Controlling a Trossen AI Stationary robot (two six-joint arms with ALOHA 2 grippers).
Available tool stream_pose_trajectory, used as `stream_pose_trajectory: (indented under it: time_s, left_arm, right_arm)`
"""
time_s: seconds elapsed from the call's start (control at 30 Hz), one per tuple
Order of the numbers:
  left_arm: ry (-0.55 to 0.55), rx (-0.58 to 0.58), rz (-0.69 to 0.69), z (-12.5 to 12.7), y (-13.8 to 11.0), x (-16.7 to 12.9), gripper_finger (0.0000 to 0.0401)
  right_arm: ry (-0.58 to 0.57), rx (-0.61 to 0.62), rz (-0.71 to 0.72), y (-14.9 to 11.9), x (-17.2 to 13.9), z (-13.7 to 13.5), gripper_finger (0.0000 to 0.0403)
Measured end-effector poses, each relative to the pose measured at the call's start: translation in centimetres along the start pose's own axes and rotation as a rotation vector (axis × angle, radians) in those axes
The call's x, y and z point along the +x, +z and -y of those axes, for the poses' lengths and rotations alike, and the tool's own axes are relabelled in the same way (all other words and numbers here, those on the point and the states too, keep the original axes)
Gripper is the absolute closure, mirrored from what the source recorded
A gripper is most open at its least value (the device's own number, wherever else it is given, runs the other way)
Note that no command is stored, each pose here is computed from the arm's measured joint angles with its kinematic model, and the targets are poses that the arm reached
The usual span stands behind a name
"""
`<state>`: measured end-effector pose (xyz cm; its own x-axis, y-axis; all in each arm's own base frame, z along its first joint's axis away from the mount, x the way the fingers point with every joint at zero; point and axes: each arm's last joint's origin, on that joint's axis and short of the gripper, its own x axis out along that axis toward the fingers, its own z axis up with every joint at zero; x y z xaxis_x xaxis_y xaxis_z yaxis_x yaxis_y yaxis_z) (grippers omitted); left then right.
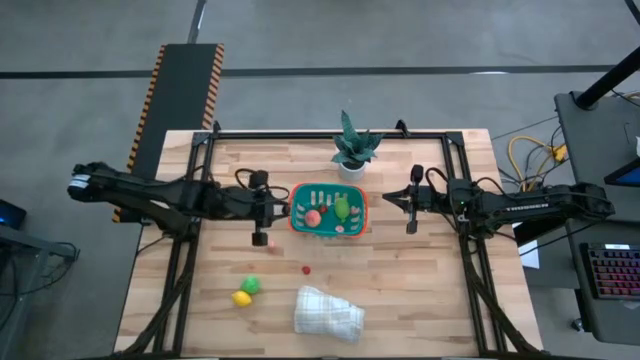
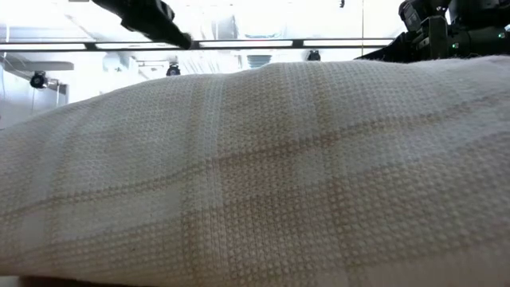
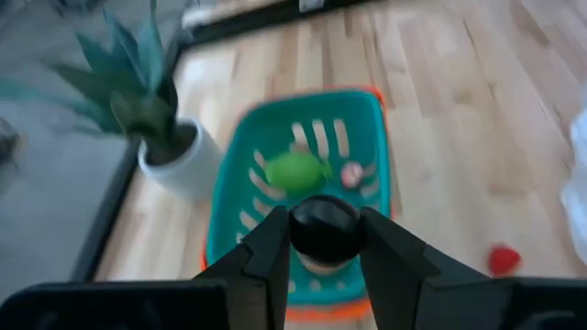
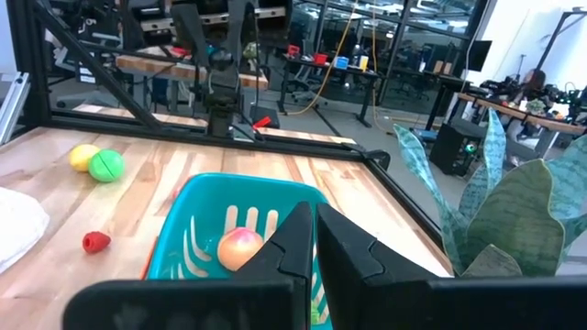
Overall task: Build produce basket
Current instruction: Put the black cherry into the blue basket
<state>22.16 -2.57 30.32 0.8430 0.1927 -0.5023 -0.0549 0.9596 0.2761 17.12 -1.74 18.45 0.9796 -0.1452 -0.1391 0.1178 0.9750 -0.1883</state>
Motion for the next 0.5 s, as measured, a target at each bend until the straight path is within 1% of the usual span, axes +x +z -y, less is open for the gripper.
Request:
stream_pose_trajectory:
  time_s: [0.13, 0.23, 0.37, 0.5]
  left_arm:
    - [0.019, 0.076, 0.064, 0.2, 0.0, 0.8, 0.0315]
    - [0.065, 0.126, 0.127, 0.1, 0.8, 0.8, 0.0315]
    - [0.186, 0.130, 0.205, -0.7, 2.2, 0.0, 0.0315]
    - [0.351, 0.141, 0.177, -1.2, 2.3, -0.2, 0.0315]
  right_arm:
    - [0.000, 0.000, 0.000, 0.0, 0.0, 0.0, 0.0394]
    - [0.000, 0.000, 0.000, 0.0, 0.0, 0.0, 0.0394]
    - [0.000, 0.000, 0.000, 0.0, 0.0, 0.0, 0.0394]
    - [0.000, 0.000, 0.001, 0.0, 0.0, 0.0, 0.0394]
